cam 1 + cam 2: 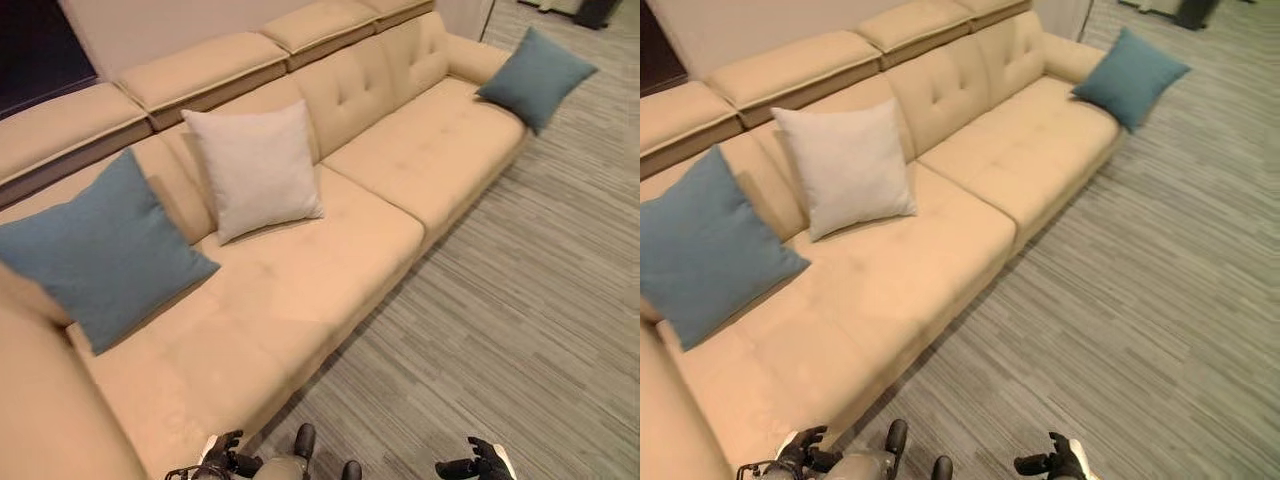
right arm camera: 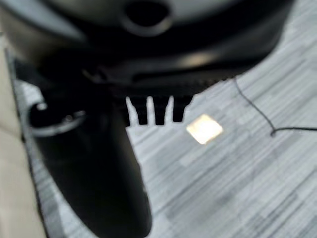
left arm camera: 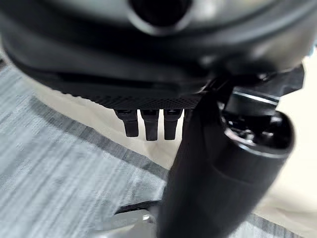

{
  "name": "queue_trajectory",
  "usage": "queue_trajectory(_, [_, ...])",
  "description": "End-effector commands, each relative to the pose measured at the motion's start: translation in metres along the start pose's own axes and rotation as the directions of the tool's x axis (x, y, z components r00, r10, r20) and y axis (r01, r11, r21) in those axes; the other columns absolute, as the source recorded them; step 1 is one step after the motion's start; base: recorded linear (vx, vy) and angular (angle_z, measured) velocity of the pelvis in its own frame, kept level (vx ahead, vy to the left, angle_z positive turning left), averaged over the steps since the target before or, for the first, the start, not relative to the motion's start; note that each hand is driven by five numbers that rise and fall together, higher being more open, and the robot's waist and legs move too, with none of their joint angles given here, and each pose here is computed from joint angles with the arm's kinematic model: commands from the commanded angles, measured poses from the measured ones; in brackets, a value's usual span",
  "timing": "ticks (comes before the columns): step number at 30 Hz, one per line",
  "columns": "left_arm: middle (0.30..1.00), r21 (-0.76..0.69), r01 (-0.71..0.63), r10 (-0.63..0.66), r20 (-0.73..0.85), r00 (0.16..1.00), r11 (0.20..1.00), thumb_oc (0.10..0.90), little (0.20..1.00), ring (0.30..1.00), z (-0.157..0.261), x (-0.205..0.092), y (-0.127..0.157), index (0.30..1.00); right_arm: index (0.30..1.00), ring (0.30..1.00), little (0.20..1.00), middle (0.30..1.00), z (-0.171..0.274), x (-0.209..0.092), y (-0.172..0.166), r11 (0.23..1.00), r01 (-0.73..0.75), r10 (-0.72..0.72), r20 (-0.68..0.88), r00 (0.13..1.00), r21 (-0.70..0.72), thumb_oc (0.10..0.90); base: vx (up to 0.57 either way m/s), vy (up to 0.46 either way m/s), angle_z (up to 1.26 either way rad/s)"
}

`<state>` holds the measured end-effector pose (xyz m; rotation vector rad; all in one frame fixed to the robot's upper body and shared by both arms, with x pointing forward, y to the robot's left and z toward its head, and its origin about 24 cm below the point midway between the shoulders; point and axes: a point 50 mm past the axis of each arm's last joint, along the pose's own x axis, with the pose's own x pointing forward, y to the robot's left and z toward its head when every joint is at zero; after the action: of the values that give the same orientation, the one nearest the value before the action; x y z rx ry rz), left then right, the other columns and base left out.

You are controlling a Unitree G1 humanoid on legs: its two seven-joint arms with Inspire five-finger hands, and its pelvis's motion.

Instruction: Pick up all the scattered cushions and arrange them neatly on the sofa.

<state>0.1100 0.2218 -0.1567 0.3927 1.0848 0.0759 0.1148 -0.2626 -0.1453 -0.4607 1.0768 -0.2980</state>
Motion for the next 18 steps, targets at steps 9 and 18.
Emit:
queue_trajectory(9, [0.900, 0.013, -0.044, 0.043, 0.082, 0.996, 0.999, 0.800, 0.900, 0.900, 0.021, 0.005, 0.016, 0.900, 0.900, 0.900, 0.900, 0.900, 0.041, 0.006, -0.015, 0.998, 0.042, -0.035, 0.158, 0.987, -0.036, 0.800, 0.13, -0.004, -0.12])
queue_trajectory(18, [0.900, -0.004, -0.032, 0.033, 0.029, 0.999, 0.999, 0.800, 0.900, 0.900, 0.007, 0.002, 0.008, 0.900, 0.900, 0.900, 0.900, 0.900, 0.036, 0.006, -0.017, 0.999, 0.047, -0.043, 0.150, 0.988, -0.022, 0.800, 0.24, -0.219, 0.27])
